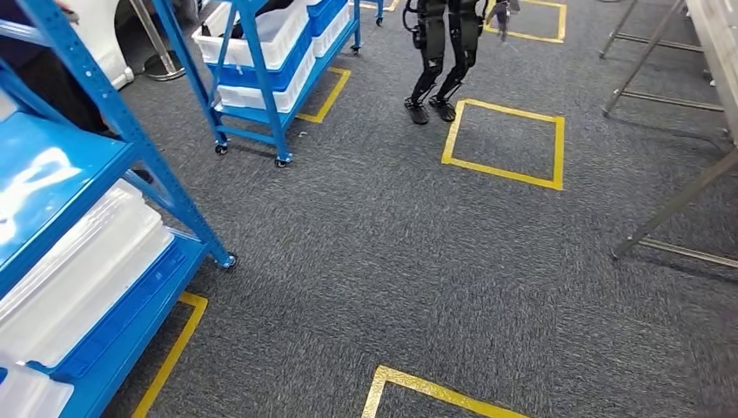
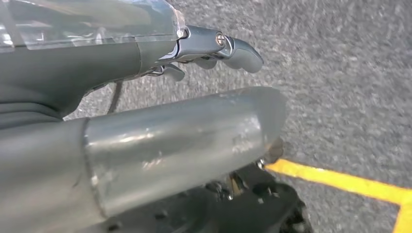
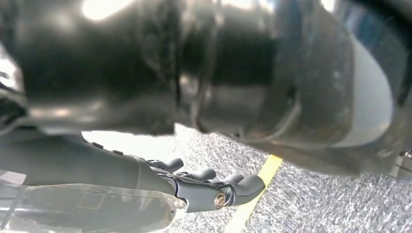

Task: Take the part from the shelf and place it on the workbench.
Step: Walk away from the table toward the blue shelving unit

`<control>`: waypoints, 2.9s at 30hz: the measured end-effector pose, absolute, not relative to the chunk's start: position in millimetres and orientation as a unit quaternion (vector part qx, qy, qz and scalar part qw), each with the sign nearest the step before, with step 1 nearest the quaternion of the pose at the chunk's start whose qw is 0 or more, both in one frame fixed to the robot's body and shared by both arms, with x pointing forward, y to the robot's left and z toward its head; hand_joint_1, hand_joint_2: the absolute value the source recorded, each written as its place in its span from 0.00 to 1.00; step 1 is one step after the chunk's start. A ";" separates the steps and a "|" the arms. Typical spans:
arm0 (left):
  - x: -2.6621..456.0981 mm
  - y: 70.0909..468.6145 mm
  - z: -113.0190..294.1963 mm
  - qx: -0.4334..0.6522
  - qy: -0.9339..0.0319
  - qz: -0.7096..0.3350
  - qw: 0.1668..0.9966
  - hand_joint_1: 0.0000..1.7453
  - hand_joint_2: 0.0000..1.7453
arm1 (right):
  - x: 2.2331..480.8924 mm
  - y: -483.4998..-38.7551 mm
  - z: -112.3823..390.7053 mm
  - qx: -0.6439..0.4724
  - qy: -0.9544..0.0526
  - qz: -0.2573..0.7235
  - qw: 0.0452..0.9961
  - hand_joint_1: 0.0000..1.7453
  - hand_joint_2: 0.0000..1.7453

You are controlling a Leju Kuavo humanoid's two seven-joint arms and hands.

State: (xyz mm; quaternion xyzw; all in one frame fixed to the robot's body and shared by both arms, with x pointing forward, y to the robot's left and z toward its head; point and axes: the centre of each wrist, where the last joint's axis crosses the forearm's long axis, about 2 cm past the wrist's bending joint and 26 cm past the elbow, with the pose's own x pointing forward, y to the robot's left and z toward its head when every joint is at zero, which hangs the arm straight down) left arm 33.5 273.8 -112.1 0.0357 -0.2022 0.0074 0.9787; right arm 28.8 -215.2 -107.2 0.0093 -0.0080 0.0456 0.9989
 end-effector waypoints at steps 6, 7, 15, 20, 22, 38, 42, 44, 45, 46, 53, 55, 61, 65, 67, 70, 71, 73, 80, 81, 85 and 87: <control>34.6 273.9 -112.0 0.036 -0.202 0.008 0.979 0.00 0.00 | 30.3 -215.5 -107.1 0.011 -0.011 0.047 0.999 0.00 0.00; 34.9 273.9 -112.0 0.036 -0.202 0.008 0.979 0.00 0.00 | 30.6 -215.7 -107.1 0.012 -0.012 0.048 0.999 0.00 0.00; 34.3 273.9 -112.1 0.036 -0.202 0.005 0.979 0.00 0.00 | 31.1 -216.2 -107.2 0.015 -0.014 0.055 0.998 0.00 0.00; 31.9 276.0 -112.4 0.038 -0.200 0.001 0.979 0.00 0.00 | 29.9 -214.7 -107.1 0.017 -0.016 0.056 0.998 0.00 0.00; 33.6 276.1 -112.2 0.039 -0.201 0.001 0.979 0.00 0.00 | 27.6 -214.7 -107.3 0.017 -0.014 0.056 0.998 0.00 0.00; 34.0 278.4 -112.2 0.040 -0.202 0.000 0.979 0.00 0.00 | 31.1 -214.4 -106.9 0.018 -0.020 0.055 0.998 0.00 0.00; 33.7 276.8 -112.2 0.038 -0.202 -0.003 0.979 0.00 0.00 | 31.9 -214.6 -106.9 0.017 -0.019 0.056 0.998 0.00 0.00; 34.8 275.7 -112.1 0.037 -0.203 -0.003 0.979 0.00 0.00 | 31.3 -214.9 -107.0 0.017 -0.018 0.057 0.998 0.00 0.00; 34.8 275.2 -112.1 0.036 -0.203 -0.003 0.979 0.00 0.00 | 31.0 -215.1 -107.0 0.017 -0.017 0.057 0.998 0.00 0.00; 34.2 275.1 -112.1 0.036 -0.202 -0.003 0.979 0.00 0.00 | 30.9 -215.1 -107.0 0.016 -0.017 0.057 0.998 0.00 0.00; 35.1 274.2 -112.0 0.035 -0.204 -0.002 0.978 0.00 0.00 | 26.1 -214.1 -107.3 0.017 -0.011 0.059 0.998 0.00 0.00; 33.1 273.7 -112.2 0.035 -0.202 -0.002 0.979 0.00 0.00 | 25.2 -214.4 -107.4 0.016 -0.009 0.059 0.998 0.00 0.00; 33.3 273.8 -112.1 0.036 -0.202 -0.002 0.979 0.00 0.00 | 27.2 -214.3 -107.2 0.016 -0.009 0.059 0.998 0.00 0.00; 32.5 272.9 -112.2 0.036 -0.201 -0.002 0.979 0.00 0.00 | 30.0 -214.3 -107.0 0.016 -0.012 0.060 0.998 0.00 0.00; 33.6 272.8 -112.1 0.036 -0.202 -0.002 0.979 0.00 0.00 | 29.9 -214.6 -107.0 0.016 -0.014 0.060 0.998 0.00 0.00; 33.3 272.6 -112.1 0.036 -0.202 -0.002 0.979 0.00 0.00 | 31.4 -214.8 -106.9 0.015 -0.018 0.061 0.998 0.00 0.00; 33.1 272.2 -112.1 0.035 -0.201 -0.002 0.979 0.00 0.00 | 31.8 -214.9 -106.9 0.015 -0.018 0.061 0.998 0.00 0.00; 33.7 271.3 -112.0 0.035 -0.202 -0.002 0.979 0.00 0.00 | 31.2 -215.2 -107.0 0.014 -0.016 0.062 0.998 0.00 0.00; 31.7 271.5 -112.2 0.037 -0.200 -0.002 0.979 0.00 0.00 | 29.3 -214.7 -107.1 0.014 -0.011 0.062 0.998 0.00 0.00; 32.9 271.4 -112.1 0.038 -0.201 -0.002 0.979 0.00 0.00 | 28.0 -214.8 -107.2 0.014 -0.010 0.062 0.998 0.00 0.00; 33.4 269.8 -112.0 0.037 -0.202 -0.003 0.979 0.00 0.00 | 24.4 -215.5 -107.6 0.014 -0.006 0.061 0.998 0.00 0.00; 31.7 269.7 -112.1 0.037 -0.200 -0.003 0.979 0.00 0.00 | 23.9 -215.8 -107.7 0.014 -0.005 0.062 0.998 0.00 0.00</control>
